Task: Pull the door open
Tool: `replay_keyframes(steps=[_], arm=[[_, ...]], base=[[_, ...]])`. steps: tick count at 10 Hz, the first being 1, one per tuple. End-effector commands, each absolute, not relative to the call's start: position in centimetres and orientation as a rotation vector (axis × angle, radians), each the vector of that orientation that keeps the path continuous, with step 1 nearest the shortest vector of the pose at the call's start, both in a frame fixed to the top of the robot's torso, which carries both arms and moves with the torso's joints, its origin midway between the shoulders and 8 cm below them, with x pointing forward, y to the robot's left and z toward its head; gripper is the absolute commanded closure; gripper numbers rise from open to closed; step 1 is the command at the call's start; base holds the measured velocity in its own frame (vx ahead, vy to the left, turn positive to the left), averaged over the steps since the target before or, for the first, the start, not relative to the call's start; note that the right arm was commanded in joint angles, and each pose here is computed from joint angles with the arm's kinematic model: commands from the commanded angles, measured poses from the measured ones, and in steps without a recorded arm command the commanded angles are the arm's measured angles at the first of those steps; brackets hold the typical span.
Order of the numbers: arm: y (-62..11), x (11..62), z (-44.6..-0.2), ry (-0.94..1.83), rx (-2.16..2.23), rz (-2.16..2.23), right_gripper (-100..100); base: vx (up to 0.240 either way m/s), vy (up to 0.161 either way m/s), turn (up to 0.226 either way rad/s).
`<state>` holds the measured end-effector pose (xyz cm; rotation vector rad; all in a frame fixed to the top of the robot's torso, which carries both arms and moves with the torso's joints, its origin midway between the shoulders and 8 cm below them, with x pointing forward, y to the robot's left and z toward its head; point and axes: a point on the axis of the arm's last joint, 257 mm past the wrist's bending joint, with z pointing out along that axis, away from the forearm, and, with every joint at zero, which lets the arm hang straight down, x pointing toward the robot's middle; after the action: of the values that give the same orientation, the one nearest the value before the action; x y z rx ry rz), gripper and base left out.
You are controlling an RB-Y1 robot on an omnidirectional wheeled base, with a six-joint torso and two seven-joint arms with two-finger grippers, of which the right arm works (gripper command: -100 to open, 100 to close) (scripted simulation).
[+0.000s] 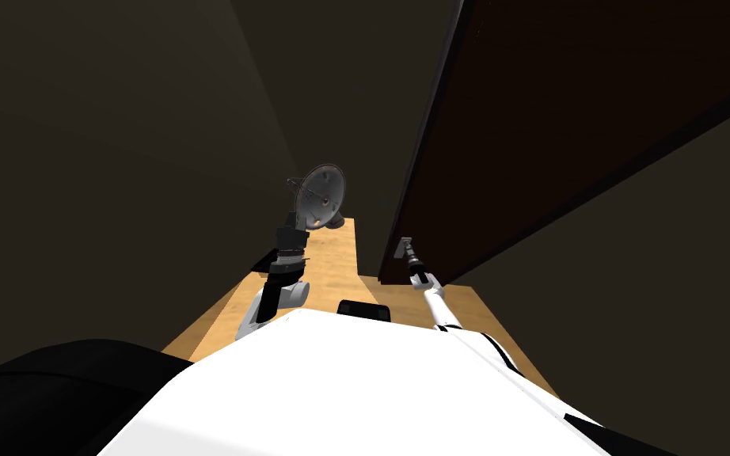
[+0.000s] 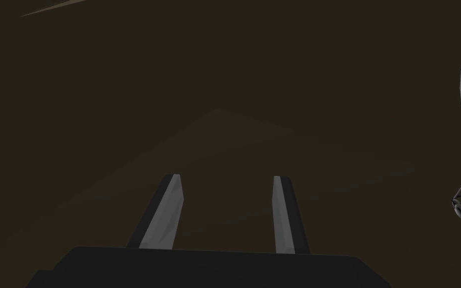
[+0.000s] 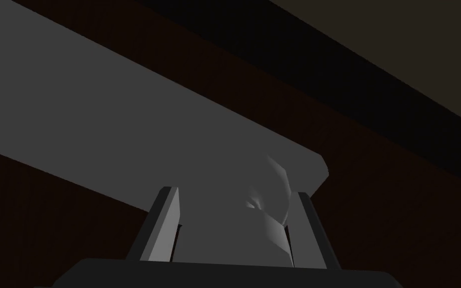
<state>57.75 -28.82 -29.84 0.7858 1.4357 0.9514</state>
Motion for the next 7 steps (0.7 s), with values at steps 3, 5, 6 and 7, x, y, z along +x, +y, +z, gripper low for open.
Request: replay_keyframes(steps=[3, 5, 6, 7], arm=[[-27.75, 58.06, -29.96, 1.408, 0.866, 1.052, 100], [-27.51, 58.21, -29.97, 1.394, 0.904, 1.092, 100], [-27.27, 58.36, -29.98, 1.38, 0.94, 1.13, 100], [-27.04, 58.51, -29.99, 1.369, 0.967, 1.158, 100]], base=[[-0.044, -0.023, 0.019], [-0.031, -0.017, 0.012], [-0.033, -0.016, 0.005], [-0.05, -0.023, 0.018]])
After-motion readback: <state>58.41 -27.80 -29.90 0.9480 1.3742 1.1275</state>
